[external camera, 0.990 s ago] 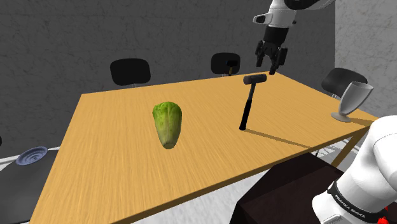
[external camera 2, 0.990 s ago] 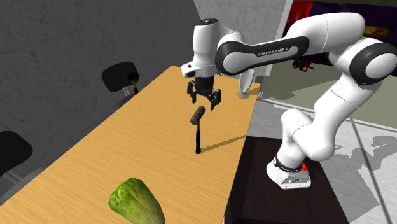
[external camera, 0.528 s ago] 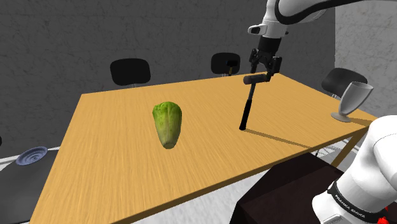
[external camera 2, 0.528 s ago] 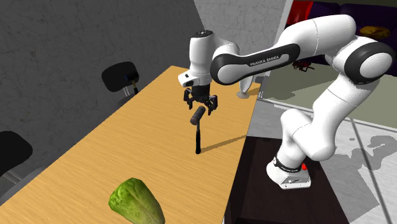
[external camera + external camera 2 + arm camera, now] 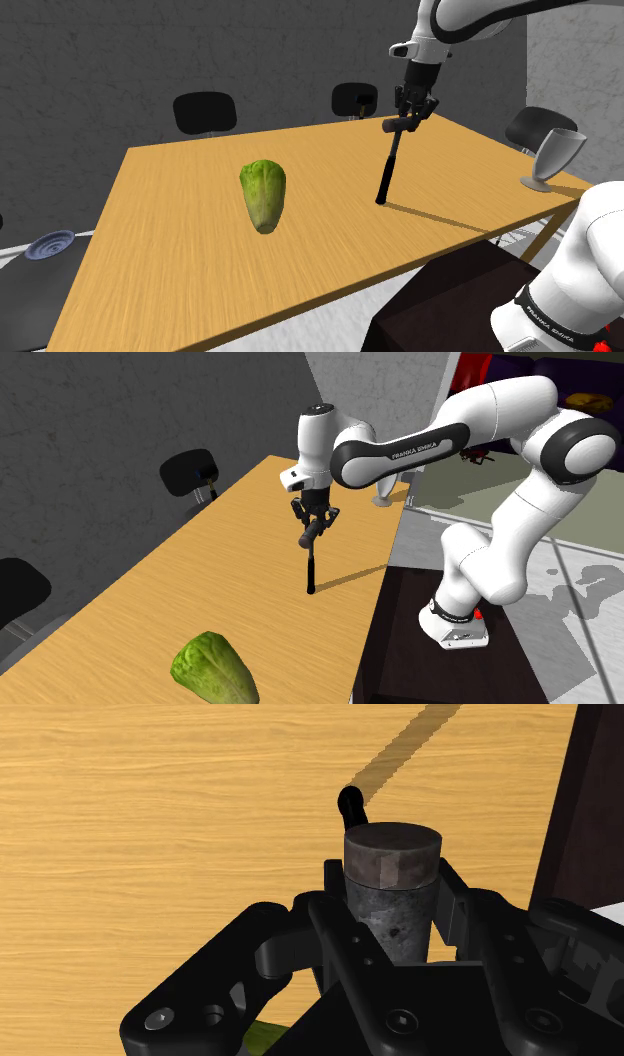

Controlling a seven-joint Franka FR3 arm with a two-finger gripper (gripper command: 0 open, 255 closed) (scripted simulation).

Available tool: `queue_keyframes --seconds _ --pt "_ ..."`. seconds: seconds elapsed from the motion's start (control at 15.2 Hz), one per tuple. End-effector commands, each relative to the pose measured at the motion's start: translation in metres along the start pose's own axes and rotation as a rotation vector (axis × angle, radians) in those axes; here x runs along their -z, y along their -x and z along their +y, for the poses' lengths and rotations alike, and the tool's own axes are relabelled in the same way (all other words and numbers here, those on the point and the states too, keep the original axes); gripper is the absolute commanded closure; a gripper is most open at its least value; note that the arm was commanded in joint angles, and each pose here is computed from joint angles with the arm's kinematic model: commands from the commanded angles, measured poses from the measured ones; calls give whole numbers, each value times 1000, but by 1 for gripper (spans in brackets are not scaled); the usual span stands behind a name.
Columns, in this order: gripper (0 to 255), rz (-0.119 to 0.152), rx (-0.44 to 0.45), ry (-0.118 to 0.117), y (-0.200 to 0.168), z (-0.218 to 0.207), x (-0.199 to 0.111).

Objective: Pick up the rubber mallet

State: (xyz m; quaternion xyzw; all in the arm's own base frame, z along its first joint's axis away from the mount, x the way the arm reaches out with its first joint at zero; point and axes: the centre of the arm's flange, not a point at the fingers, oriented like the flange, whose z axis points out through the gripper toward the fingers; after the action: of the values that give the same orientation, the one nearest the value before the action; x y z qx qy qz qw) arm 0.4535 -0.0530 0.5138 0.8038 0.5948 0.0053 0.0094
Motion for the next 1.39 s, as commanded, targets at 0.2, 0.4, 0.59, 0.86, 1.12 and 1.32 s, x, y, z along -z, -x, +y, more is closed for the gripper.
queue_keyframes --seconds 0.2,0.4,0.59,0.86,1.12,1.32 --pt "255 0 0 0 0 0 0" --pt "255 0 0 0 0 0 10" --pt "255 0 0 0 0 1 26" --pt "255 0 0 0 0 1 47" --pt "255 0 0 0 0 1 69" --pt "255 0 0 0 0 2 80"
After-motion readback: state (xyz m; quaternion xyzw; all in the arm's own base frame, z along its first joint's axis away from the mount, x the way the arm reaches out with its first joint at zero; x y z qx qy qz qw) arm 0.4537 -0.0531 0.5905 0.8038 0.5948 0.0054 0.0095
